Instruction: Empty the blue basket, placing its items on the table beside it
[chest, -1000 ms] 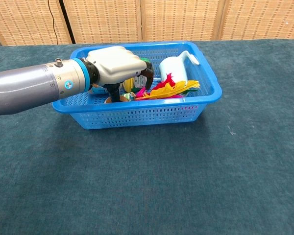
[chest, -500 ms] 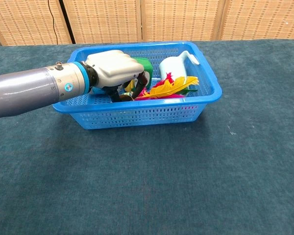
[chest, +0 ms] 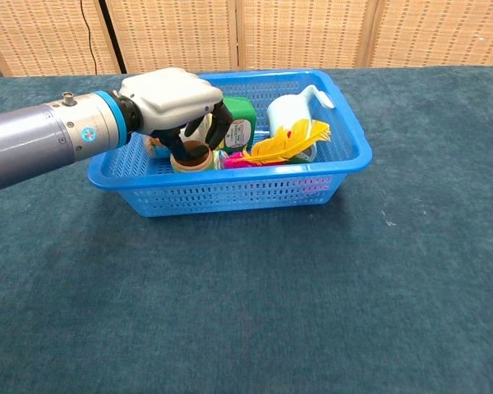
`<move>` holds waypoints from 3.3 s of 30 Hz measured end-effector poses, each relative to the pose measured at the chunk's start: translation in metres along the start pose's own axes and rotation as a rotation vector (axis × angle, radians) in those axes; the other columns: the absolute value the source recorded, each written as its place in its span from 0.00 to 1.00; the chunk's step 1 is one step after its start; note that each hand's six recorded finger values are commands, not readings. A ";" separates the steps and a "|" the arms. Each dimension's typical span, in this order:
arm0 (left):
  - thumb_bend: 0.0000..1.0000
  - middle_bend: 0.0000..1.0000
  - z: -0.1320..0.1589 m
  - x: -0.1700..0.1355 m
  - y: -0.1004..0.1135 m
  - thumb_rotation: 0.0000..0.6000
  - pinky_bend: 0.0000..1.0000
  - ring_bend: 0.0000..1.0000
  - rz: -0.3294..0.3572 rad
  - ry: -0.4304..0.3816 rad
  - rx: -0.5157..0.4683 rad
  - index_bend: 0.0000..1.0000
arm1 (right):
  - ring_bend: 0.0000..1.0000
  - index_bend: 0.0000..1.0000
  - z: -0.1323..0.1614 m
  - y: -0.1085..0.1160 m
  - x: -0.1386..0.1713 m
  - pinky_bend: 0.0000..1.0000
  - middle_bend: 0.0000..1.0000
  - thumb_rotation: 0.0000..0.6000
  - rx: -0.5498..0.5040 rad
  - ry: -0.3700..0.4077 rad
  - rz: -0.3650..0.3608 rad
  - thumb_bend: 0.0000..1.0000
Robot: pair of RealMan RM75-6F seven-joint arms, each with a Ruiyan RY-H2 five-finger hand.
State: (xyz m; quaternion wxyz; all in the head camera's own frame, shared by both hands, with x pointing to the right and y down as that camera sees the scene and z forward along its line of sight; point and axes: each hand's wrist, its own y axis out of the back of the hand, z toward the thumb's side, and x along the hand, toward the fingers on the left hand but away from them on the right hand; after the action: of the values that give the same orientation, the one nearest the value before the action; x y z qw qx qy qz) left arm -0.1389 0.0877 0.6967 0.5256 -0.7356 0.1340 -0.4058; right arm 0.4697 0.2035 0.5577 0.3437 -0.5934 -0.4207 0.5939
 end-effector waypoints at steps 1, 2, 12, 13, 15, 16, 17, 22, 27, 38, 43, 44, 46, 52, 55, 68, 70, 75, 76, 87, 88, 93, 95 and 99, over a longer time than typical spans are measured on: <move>0.65 0.50 -0.002 -0.002 0.003 1.00 0.65 0.56 0.009 0.002 -0.008 0.69 | 0.00 0.00 0.001 0.000 0.000 0.00 0.00 1.00 -0.001 0.002 -0.001 0.00; 0.65 0.50 -0.004 -0.003 0.006 1.00 0.65 0.56 0.018 0.004 -0.013 0.69 | 0.00 0.00 0.001 0.000 0.001 0.00 0.00 1.00 -0.001 0.004 -0.001 0.00; 0.65 0.50 -0.032 -0.025 0.058 1.00 0.65 0.56 0.144 0.040 -0.072 0.69 | 0.00 0.00 0.004 0.003 0.004 0.00 0.00 1.00 -0.004 0.016 -0.008 0.00; 0.65 0.50 -0.038 -0.029 0.066 1.00 0.65 0.56 0.163 0.050 -0.076 0.69 | 0.00 0.00 0.005 0.003 0.004 0.00 0.00 1.00 -0.005 0.017 -0.008 0.00; 0.65 0.50 -0.049 -0.036 0.078 1.00 0.65 0.56 0.190 0.070 -0.082 0.70 | 0.00 0.00 0.005 0.003 0.005 0.00 0.00 1.00 -0.007 0.020 -0.009 0.00; 0.65 0.50 -0.059 -0.041 0.086 1.00 0.65 0.56 0.207 0.090 -0.084 0.69 | 0.00 0.00 0.006 0.004 0.005 0.00 0.00 1.00 -0.008 0.024 -0.009 0.00; 0.65 0.50 -0.068 -0.045 0.090 1.00 0.65 0.56 0.218 0.110 -0.085 0.69 | 0.00 0.00 0.007 0.004 0.005 0.00 0.00 1.00 -0.008 0.027 -0.009 0.00; 0.65 0.50 -0.123 -0.078 0.093 1.00 0.65 0.56 0.216 0.229 -0.096 0.69 | 0.00 0.00 0.010 0.003 0.007 0.00 0.00 1.00 -0.009 0.040 -0.004 0.00; 0.65 0.50 -0.154 -0.098 0.065 1.00 0.65 0.56 0.148 0.296 -0.110 0.69 | 0.00 0.00 0.015 0.001 0.008 0.00 0.00 1.00 -0.011 0.054 0.006 0.00; 0.39 0.04 -0.190 -0.118 -0.027 1.00 0.33 0.06 -0.008 0.387 -0.156 0.12 | 0.00 0.00 0.020 -0.004 0.007 0.00 0.00 1.00 -0.009 0.069 0.024 0.00; 0.22 0.00 -0.186 -0.122 -0.046 1.00 0.10 0.00 -0.096 0.370 -0.207 0.00 | 0.00 0.00 0.019 -0.003 0.008 0.00 0.00 1.00 -0.008 0.064 0.023 0.00; 0.21 0.00 -0.184 -0.122 -0.046 1.00 0.10 0.00 -0.103 0.364 -0.220 0.00 | 0.00 0.00 0.019 -0.003 0.008 0.00 0.00 1.00 -0.009 0.064 0.022 0.00; 0.21 0.00 -0.181 -0.125 -0.042 1.00 0.10 0.00 -0.107 0.351 -0.245 0.00 | 0.00 0.00 0.019 -0.002 0.008 0.00 0.00 1.00 -0.010 0.063 0.021 0.00; 0.21 0.00 -0.169 -0.130 -0.005 1.00 0.10 0.00 -0.016 0.297 -0.295 0.00 | 0.00 0.00 0.017 0.001 0.009 0.00 0.00 1.00 -0.017 0.059 0.014 0.00; 0.21 0.00 -0.157 -0.130 0.016 1.00 0.10 0.00 0.032 0.252 -0.317 0.00 | 0.00 0.00 0.016 0.003 0.008 0.00 0.00 1.00 -0.022 0.057 0.009 0.00; 0.21 0.00 -0.085 -0.066 0.056 1.00 0.10 0.00 0.036 0.121 -0.243 0.00 | 0.00 0.00 0.007 0.010 0.007 0.00 0.00 1.00 -0.056 0.040 -0.003 0.00; 0.21 0.00 -0.071 -0.048 0.053 1.00 0.10 0.00 0.025 0.120 -0.233 0.00 | 0.00 0.00 0.004 0.011 0.006 0.00 0.00 1.00 -0.061 0.036 -0.002 0.00; 0.21 0.00 -0.040 -0.011 0.041 1.00 0.10 0.00 -0.012 0.126 -0.212 0.00 | 0.00 0.00 -0.001 0.012 0.005 0.00 0.00 1.00 -0.070 0.023 0.001 0.00; 0.21 0.00 -0.035 -0.004 0.039 1.00 0.10 0.00 -0.020 0.125 -0.199 0.00 | 0.00 0.00 -0.002 0.012 0.005 0.00 0.00 1.00 -0.071 0.019 0.002 0.00; 0.21 0.00 -0.012 0.045 0.025 1.00 0.10 0.00 -0.074 0.163 -0.122 0.00 | 0.00 0.00 -0.008 0.010 0.001 0.00 0.00 1.00 -0.081 0.000 0.013 0.00; 0.21 0.00 -0.011 0.047 0.024 1.00 0.10 0.00 -0.078 0.166 -0.119 0.00 | 0.00 0.00 -0.009 0.010 0.000 0.00 0.00 1.00 -0.080 -0.003 0.013 0.00; 0.21 0.00 -0.010 0.051 0.016 1.00 0.11 0.00 -0.101 0.176 -0.115 0.00 | 0.00 0.00 -0.011 0.008 -0.001 0.00 0.00 1.00 -0.079 -0.008 0.018 0.00; 0.21 0.00 -0.011 0.052 0.013 1.00 0.11 0.00 -0.107 0.183 -0.115 0.00 | 0.00 0.00 -0.011 0.008 -0.002 0.00 0.00 1.00 -0.078 -0.009 0.021 0.00; 0.22 0.00 -0.013 0.055 0.011 1.00 0.14 0.00 -0.111 0.197 -0.114 0.00 | 0.00 0.00 -0.011 0.006 -0.002 0.00 0.00 1.00 -0.078 -0.011 0.025 0.00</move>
State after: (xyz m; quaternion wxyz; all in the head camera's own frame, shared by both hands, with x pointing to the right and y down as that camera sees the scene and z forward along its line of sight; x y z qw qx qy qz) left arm -0.1112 0.0402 0.7141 0.4441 -0.7272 0.1668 -0.4962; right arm 0.4814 0.2000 0.5534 0.3105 -0.6082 -0.4380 0.5846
